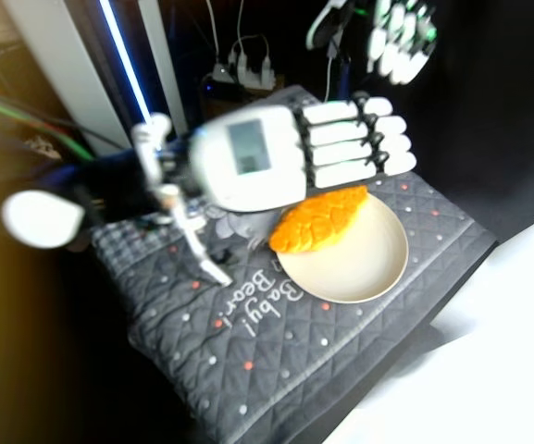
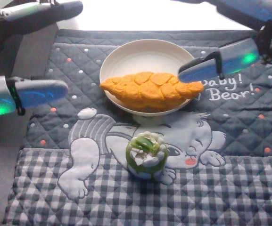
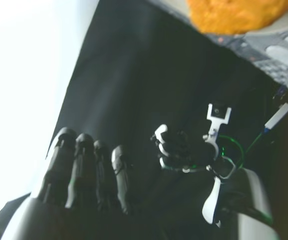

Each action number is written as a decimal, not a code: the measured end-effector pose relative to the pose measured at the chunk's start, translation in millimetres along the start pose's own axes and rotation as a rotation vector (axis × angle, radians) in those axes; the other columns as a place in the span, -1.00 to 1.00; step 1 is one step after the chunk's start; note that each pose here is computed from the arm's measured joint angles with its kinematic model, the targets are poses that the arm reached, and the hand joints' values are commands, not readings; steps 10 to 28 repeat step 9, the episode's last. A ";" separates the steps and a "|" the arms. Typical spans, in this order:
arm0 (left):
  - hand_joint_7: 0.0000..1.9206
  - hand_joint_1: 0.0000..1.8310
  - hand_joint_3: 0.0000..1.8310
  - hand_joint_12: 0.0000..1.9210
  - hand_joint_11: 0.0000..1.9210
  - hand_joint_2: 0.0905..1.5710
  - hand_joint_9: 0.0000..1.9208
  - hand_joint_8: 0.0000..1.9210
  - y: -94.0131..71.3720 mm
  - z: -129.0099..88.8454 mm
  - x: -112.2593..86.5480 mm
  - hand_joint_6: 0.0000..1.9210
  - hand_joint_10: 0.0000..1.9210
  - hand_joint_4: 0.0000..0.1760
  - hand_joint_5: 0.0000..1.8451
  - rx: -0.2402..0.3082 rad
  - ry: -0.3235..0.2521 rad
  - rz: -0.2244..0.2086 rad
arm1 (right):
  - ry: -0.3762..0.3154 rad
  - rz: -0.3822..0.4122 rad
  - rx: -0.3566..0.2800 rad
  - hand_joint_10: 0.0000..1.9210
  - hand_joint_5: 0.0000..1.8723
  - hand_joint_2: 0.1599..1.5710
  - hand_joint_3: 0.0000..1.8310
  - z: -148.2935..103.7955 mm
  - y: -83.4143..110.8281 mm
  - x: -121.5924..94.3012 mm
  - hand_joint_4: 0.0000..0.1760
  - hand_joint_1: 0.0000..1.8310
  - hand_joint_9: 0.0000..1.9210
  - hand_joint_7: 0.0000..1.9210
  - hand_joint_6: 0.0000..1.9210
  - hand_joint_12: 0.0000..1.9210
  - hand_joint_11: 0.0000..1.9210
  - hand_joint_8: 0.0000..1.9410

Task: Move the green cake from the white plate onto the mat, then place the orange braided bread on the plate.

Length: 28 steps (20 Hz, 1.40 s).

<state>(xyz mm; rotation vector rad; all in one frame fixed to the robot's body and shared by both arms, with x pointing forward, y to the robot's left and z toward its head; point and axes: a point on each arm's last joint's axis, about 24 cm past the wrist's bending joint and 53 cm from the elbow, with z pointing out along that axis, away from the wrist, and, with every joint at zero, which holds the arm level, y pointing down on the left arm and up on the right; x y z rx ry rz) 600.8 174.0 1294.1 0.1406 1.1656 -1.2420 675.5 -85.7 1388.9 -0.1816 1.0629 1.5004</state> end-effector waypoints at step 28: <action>-0.61 -0.48 -1.00 0.30 -1.00 0.48 -0.60 -0.99 -0.1 -9.3 -11.0 -1.00 -0.99 -1.00 -0.62 -0.009 -0.029 0.002 | -0.091 -0.137 -0.105 -1.00 -0.90 0.01 -1.00 -23.1 57.7 -25.0 1.00 -0.36 -1.00 -1.00 -1.00 -0.78 -1.00 -1.00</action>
